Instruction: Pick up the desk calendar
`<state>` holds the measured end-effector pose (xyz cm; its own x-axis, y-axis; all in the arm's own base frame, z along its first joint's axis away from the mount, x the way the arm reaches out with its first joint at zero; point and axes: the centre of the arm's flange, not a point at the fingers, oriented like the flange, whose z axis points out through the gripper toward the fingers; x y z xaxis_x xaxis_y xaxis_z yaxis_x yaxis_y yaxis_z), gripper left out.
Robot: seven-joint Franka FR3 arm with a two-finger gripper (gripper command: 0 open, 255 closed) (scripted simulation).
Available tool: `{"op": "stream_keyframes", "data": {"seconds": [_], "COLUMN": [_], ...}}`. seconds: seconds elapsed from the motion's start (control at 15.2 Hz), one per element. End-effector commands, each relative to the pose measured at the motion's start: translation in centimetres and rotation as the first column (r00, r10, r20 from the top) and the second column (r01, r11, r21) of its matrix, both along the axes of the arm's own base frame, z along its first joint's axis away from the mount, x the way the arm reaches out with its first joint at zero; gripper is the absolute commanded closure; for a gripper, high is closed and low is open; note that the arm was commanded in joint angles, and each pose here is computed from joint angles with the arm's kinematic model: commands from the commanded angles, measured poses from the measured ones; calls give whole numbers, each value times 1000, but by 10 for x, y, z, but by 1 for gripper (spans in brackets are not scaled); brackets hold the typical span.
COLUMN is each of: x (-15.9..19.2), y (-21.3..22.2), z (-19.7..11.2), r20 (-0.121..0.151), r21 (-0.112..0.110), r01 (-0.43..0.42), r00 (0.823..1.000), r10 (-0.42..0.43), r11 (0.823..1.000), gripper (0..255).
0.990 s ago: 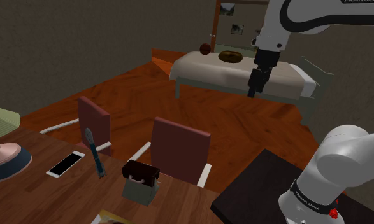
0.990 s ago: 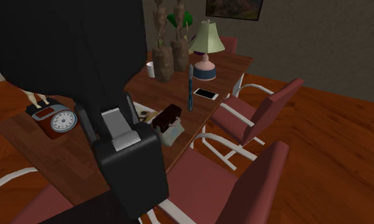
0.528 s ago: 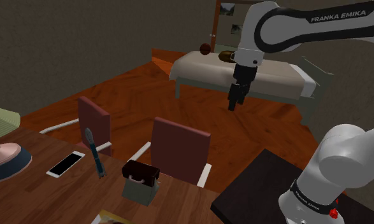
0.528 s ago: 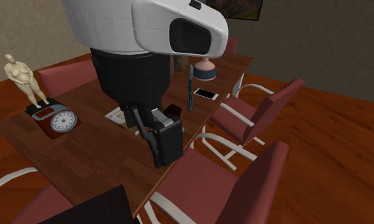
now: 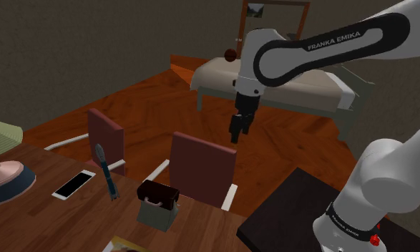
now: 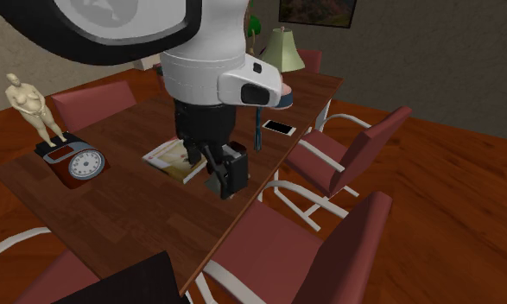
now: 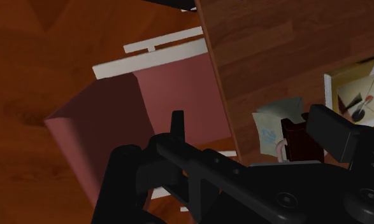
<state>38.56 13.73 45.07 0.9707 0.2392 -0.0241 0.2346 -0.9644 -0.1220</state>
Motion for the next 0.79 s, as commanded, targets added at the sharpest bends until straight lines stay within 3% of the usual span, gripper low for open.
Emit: {"op": "stream_keyframes", "data": {"seconds": [0.0, 0.73], "x": [10, 53], "y": [18, 126], "z": [-16, -100], "r20": [-1, -10], "r21": [6, 38], "r01": [-17, -115], "r00": [1000, 993], "r10": [18, 116], "r11": [1000, 993], "gripper": [0, 0]}}
